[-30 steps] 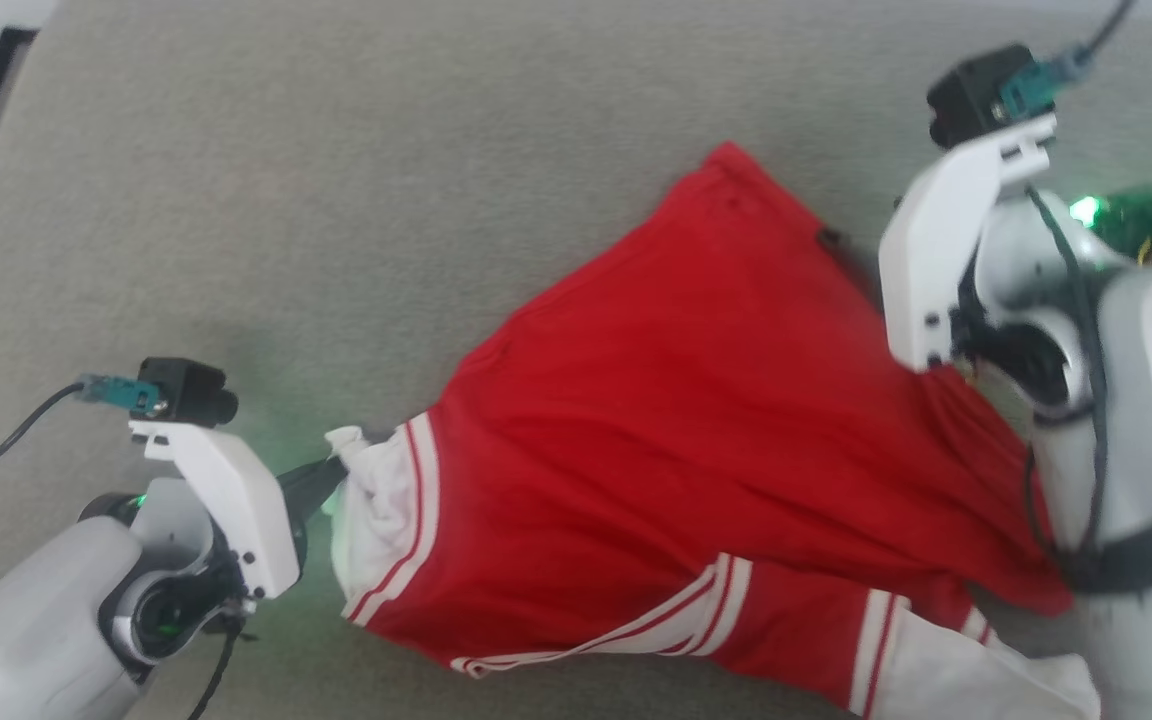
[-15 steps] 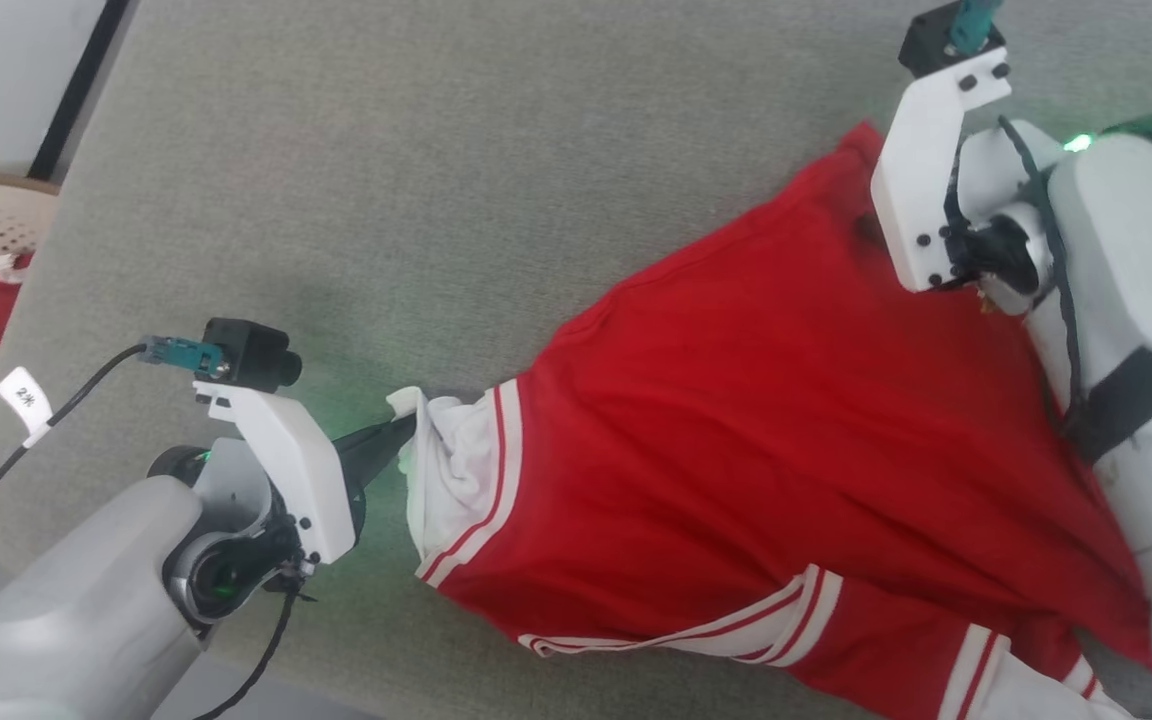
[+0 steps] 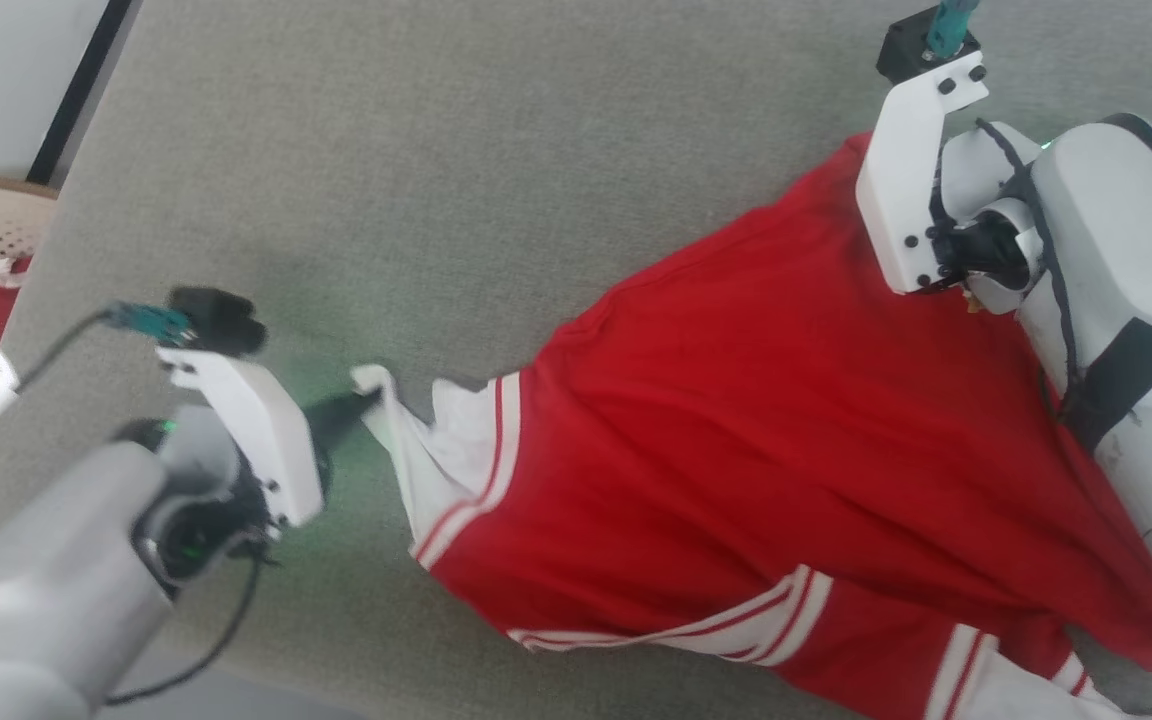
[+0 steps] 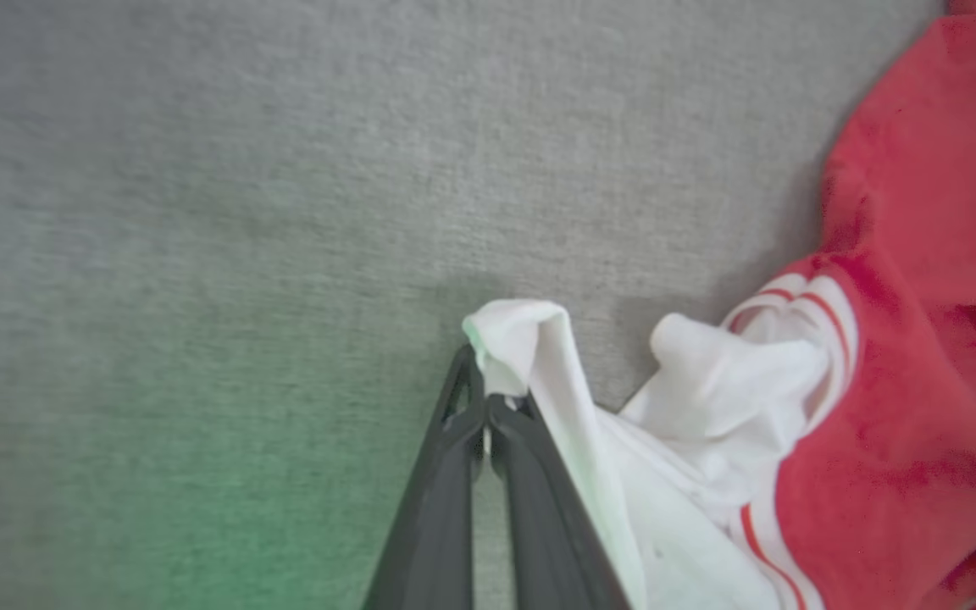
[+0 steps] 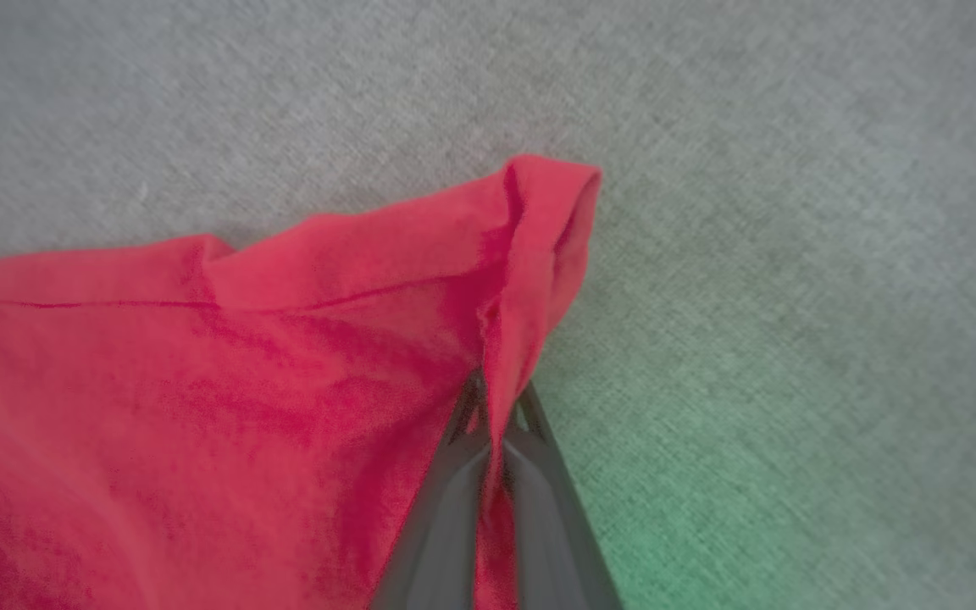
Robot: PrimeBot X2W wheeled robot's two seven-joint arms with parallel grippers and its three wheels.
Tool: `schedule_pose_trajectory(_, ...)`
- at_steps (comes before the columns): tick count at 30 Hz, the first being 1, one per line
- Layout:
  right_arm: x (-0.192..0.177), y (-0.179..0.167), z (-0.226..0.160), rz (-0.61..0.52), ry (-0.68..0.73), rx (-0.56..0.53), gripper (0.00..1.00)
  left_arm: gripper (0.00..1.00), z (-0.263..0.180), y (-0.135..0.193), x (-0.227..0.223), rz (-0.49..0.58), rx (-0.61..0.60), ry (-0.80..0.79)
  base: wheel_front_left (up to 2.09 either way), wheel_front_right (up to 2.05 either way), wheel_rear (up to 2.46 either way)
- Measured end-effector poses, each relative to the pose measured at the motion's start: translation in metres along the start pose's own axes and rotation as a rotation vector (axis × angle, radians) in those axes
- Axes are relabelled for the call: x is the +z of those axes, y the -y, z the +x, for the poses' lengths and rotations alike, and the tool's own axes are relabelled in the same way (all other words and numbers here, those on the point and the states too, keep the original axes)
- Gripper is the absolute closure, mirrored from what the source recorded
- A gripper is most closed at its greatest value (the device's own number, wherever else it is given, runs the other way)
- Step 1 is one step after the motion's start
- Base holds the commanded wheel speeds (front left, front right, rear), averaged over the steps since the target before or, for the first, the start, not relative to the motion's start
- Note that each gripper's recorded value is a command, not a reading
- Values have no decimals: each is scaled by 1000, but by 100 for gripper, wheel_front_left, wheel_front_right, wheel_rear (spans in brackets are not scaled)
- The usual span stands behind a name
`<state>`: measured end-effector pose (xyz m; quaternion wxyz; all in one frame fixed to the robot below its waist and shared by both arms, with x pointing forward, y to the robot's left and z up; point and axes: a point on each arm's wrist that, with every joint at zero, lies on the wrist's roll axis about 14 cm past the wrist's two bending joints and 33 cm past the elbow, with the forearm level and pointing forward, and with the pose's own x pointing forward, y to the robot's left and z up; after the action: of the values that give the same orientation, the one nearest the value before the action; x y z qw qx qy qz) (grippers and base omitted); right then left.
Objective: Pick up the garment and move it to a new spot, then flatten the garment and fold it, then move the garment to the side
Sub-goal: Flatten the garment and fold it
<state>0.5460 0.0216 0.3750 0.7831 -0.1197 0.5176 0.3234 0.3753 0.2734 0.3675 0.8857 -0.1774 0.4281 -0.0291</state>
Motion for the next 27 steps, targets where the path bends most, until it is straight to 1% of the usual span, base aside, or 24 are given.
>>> schedule_pose_trajectory(4, 5, 8, -15, 20, 65, -23, 100, 100, -4, -5, 32, 43, 21, 47, 0, 0, 0)
schedule_pose_trajectory(6, 6, 19, -27, 37, 98, -50, 100, 100, -6, -3, 55, 81, 27, 81, 0, 0, 0)
schedule_pose_trajectory(11, 22, 42, -70, 65, 233, -112, 100, 100, -10, 16, 111, 174, 17, 161, 0, 0, 0)
schedule_pose_trajectory(16, 23, 70, -120, 99, 341, -186, 100, 100, -18, 54, 169, 273, -28, 254, 0, 0, 0)
schedule_pose_trajectory(20, 21, 86, -161, 109, 423, -248, 100, 100, -25, 87, 202, 349, -60, 305, 0, 0, 0)
schedule_pose_trajectory(23, 19, 98, -195, 125, 487, -297, 100, 100, -34, 112, 226, 386, -82, 360, 0, 0, 0)
schedule_pose_trajectory(27, 17, 108, -237, 150, 578, -349, 100, 100, -48, 147, 257, 402, -119, 446, 0, 0, 0)
